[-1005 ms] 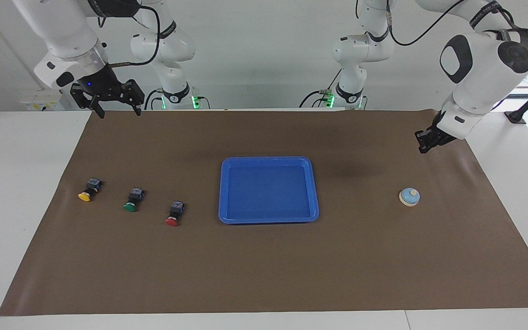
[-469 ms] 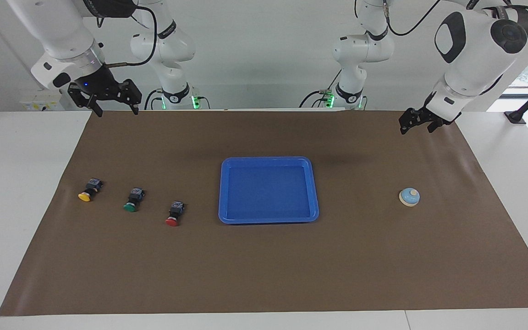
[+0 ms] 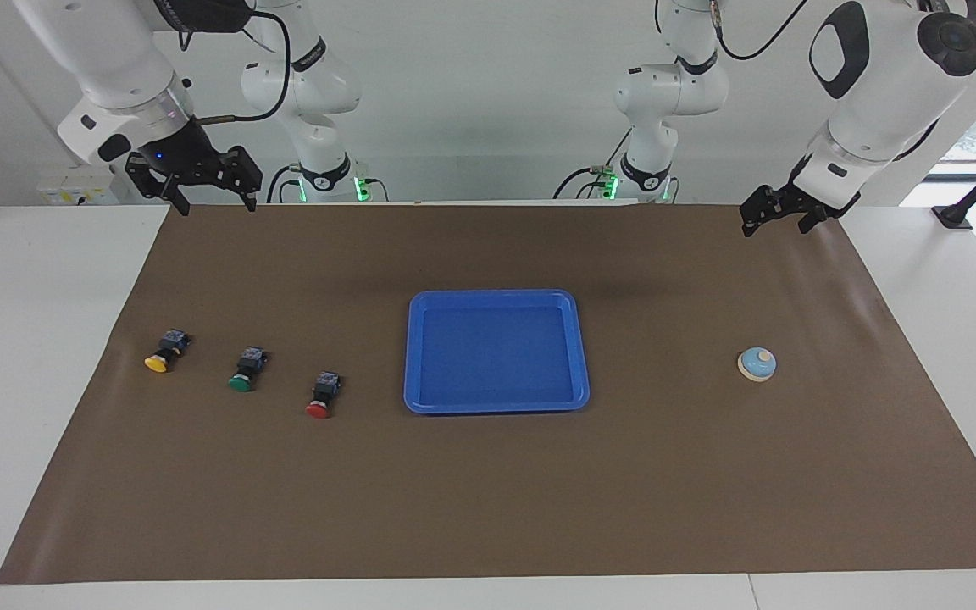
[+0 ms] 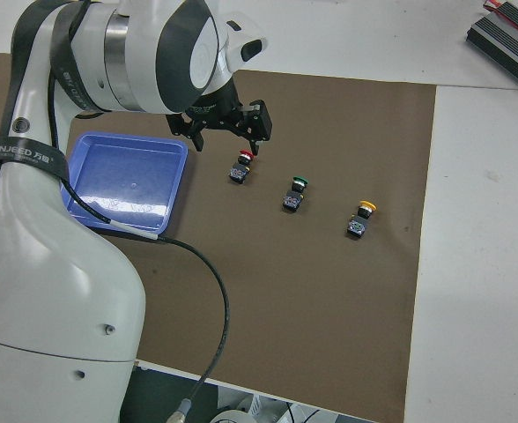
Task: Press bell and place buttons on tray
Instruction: 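Raise the left gripper off the bell and draw it back, then reach the right gripper to the red-capped button and grasp it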
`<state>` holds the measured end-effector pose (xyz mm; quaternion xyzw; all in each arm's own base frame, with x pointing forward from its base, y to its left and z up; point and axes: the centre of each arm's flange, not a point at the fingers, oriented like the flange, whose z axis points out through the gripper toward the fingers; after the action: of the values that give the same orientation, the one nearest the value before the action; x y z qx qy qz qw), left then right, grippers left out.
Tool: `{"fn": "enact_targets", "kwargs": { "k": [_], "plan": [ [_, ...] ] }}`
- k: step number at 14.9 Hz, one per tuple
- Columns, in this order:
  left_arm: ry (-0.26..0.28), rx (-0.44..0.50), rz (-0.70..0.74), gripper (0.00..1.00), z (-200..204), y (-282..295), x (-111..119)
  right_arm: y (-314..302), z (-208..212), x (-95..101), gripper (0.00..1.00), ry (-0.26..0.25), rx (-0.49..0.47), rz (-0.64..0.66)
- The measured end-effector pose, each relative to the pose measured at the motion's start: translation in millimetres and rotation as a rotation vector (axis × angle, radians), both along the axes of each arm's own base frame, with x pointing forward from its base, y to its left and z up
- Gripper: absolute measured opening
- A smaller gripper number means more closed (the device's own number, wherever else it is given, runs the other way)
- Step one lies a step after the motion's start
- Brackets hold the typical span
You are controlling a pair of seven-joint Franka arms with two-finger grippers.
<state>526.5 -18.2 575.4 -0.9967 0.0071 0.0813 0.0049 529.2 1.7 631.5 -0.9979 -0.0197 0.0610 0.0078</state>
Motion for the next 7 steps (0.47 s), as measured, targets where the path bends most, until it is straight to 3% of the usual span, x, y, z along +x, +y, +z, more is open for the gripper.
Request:
{"fn": "enact_targets", "kwargs": {
  "k": [4,7],
  "plan": [
    [0.000,-0.001,0.013,1.00,0.0,7.0,0.3,1.0,-1.1,0.1,1.00,-0.001,0.000,0.001],
    [0.002,-0.002,0.013,1.00,-1.2,6.2,0.8,7.4,-23.4,3.2,1.00,-0.041,-0.006,-0.029]
  ]
}}
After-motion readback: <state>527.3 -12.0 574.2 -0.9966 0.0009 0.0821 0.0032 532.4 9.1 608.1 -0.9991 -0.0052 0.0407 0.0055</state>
